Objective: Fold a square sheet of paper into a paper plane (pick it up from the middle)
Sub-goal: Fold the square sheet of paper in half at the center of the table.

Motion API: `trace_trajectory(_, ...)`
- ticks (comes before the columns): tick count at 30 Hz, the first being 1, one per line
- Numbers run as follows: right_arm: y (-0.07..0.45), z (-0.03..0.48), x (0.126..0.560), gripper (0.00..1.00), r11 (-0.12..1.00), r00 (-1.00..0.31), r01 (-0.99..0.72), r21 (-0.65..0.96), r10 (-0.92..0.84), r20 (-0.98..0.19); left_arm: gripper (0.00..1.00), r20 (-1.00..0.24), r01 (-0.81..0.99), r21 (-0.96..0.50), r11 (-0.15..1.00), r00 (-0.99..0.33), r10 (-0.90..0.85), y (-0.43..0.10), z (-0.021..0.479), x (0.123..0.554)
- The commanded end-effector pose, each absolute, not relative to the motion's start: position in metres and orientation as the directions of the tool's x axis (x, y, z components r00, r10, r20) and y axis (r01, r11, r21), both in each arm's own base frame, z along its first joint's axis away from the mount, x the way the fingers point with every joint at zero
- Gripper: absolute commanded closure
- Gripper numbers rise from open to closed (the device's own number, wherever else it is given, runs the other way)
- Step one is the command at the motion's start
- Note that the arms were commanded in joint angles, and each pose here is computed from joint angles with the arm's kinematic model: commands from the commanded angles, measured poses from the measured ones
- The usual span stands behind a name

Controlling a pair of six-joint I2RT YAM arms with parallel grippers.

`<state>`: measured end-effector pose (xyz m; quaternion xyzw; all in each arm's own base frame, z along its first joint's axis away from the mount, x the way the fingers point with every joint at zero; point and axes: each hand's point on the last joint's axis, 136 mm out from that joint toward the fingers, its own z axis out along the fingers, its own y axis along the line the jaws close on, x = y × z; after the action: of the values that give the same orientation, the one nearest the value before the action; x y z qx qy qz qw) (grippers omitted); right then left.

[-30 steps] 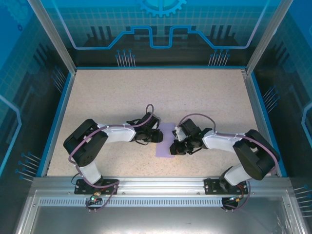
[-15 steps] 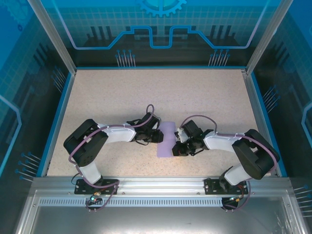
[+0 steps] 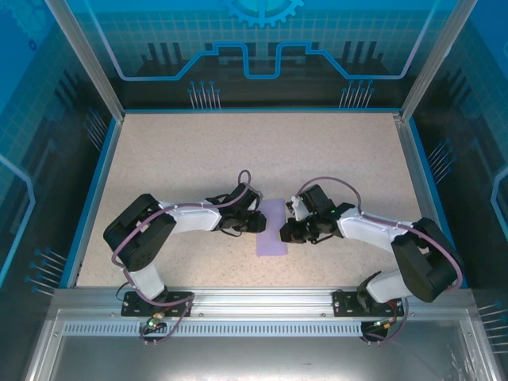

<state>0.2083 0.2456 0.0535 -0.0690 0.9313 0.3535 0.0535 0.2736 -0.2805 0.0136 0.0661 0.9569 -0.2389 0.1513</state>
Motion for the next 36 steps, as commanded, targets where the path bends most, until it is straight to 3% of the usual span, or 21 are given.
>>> trace_trajectory(1,0.257,0.052,0.230,0.92,0.724,-0.986,-0.152,0.673,-0.062,-0.156,0.75,-0.213,0.162,-0.342,0.926,-0.973,0.091,-0.250,-0.019,0.248)
trace_trajectory(8,0.241,0.023,0.235,0.92,0.779,-0.990,-0.132,0.613,-0.070,-0.124,0.74,-0.240,0.174,-0.358,0.917,-0.967,0.090,-0.254,-0.006,0.252)
trace_trajectory(24,0.233,0.039,0.233,0.85,0.771,-0.985,-0.155,0.618,-0.071,-0.159,0.62,-0.330,0.215,-0.454,0.865,-0.942,0.062,-0.280,0.054,0.272)
trace_trajectory(29,0.230,0.034,0.233,0.81,0.784,-0.984,-0.161,0.599,-0.084,-0.154,0.52,-0.313,0.168,-0.461,0.871,-0.950,0.017,-0.271,0.066,0.264)
trace_trajectory(36,0.229,0.028,0.229,0.79,0.787,-0.986,-0.156,0.597,-0.087,-0.143,0.35,-0.171,-0.020,-0.524,0.851,-0.977,-0.128,-0.260,0.058,0.233)
